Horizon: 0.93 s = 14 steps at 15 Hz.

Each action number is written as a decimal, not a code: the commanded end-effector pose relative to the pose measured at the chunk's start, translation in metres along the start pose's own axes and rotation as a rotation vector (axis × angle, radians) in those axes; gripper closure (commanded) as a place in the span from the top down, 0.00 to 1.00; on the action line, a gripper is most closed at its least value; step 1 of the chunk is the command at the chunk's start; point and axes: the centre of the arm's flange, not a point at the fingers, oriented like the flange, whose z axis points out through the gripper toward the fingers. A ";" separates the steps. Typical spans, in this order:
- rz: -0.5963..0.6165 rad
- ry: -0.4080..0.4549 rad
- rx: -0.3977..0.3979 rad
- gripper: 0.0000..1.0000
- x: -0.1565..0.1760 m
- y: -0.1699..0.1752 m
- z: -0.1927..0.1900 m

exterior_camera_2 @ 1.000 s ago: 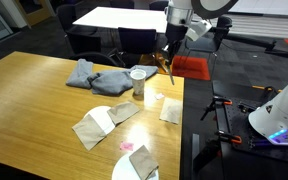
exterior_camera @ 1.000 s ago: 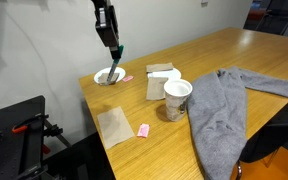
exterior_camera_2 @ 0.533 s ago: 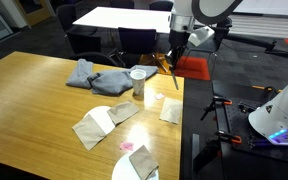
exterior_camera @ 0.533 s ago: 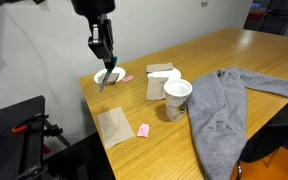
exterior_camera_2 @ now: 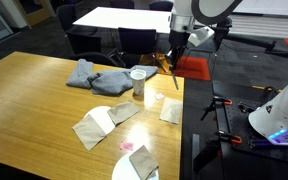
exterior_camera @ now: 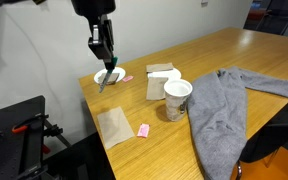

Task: Pick the marker from the cup and put it on the table

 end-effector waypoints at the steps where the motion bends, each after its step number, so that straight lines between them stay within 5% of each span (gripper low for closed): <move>1: 0.066 -0.003 0.027 0.04 0.006 0.013 0.003; 9: 0.235 -0.035 0.106 0.04 0.016 0.066 0.019; 14: 0.337 -0.048 0.233 0.04 0.017 0.081 0.040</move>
